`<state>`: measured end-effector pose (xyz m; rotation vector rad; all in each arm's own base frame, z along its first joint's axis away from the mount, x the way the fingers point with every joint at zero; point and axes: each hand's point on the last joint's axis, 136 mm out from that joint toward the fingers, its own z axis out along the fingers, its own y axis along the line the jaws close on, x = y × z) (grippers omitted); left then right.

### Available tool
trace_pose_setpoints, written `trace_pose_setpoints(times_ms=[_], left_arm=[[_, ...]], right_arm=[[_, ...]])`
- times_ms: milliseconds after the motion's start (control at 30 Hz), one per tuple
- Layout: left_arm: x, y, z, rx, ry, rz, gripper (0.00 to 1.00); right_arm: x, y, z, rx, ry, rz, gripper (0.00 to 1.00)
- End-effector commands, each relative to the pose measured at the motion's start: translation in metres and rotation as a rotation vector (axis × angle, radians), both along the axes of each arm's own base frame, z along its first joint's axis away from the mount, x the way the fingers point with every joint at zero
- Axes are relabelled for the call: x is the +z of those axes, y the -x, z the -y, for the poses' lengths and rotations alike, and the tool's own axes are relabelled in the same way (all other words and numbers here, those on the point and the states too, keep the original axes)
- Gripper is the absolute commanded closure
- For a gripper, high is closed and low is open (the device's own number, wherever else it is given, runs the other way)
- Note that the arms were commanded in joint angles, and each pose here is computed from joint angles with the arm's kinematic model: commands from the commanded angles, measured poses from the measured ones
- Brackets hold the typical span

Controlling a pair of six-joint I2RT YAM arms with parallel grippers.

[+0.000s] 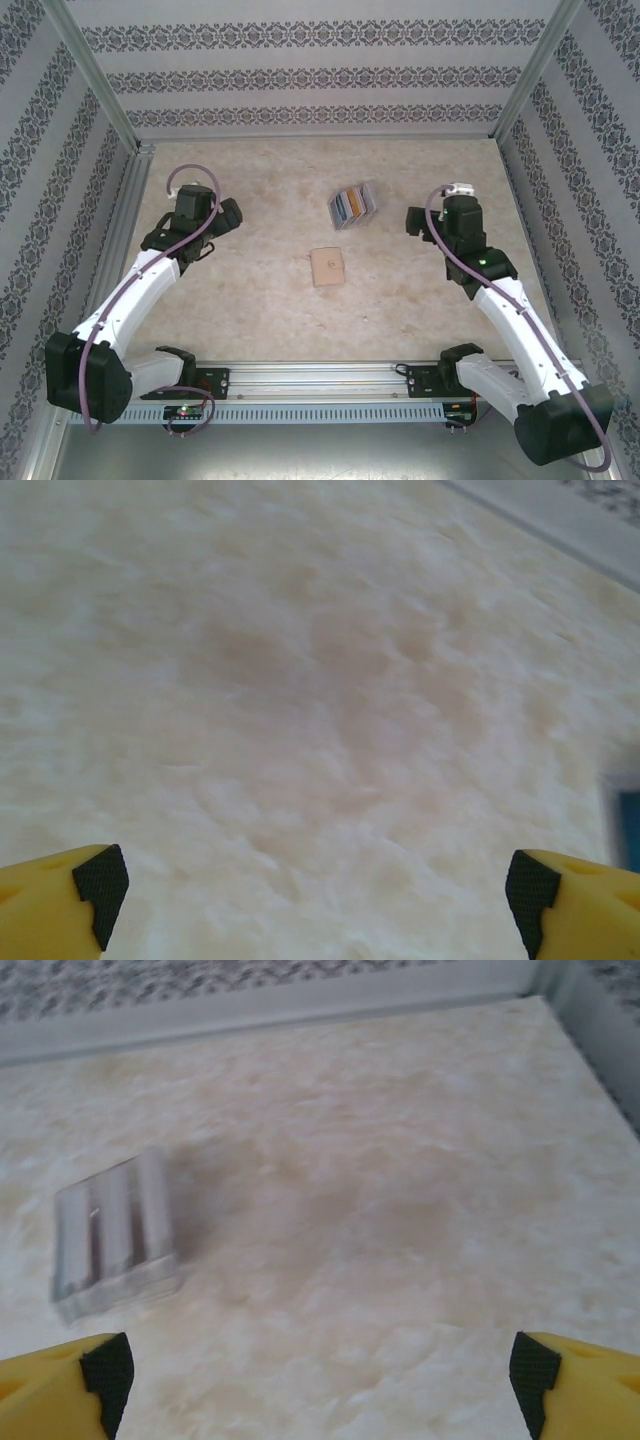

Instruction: Put the credit cards into the card holder

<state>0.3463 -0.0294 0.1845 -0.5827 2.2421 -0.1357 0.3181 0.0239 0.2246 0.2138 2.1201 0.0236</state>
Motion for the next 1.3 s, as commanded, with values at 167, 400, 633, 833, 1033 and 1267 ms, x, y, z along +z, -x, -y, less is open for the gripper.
trace_pose_setpoints(times_ms=[167, 400, 633, 833, 1033, 1267], left_arm=[[-0.019, 0.01, -0.073, 0.186, -0.138, -0.009, 0.01], [-0.042, 0.01, -0.101, 0.196, -0.388, 0.075, 0.0], [-0.068, -0.01, -0.097, 0.093, -0.362, 0.19, 0.01], [-0.074, -0.029, -0.081, -0.041, -0.363, 0.282, 0.01], [-0.084, -0.042, -0.064, -0.156, -0.337, 0.315, 0.01], [-0.1, -0.051, -0.027, -0.384, -0.301, 0.347, 0.01]], right_arm=[[-0.011, -0.017, 0.053, -0.223, 0.106, 0.107, 0.02], [-0.04, -0.028, 0.049, -0.136, 0.165, 0.257, 0.02], [-0.068, -0.044, 0.044, -0.061, 0.19, 0.258, 0.02], [-0.088, -0.052, 0.032, 0.015, 0.171, 0.289, 0.02], [-0.106, -0.061, 0.02, 0.086, 0.156, 0.296, 0.02], [-0.118, -0.062, 0.011, 0.141, 0.154, 0.298, 0.02]])
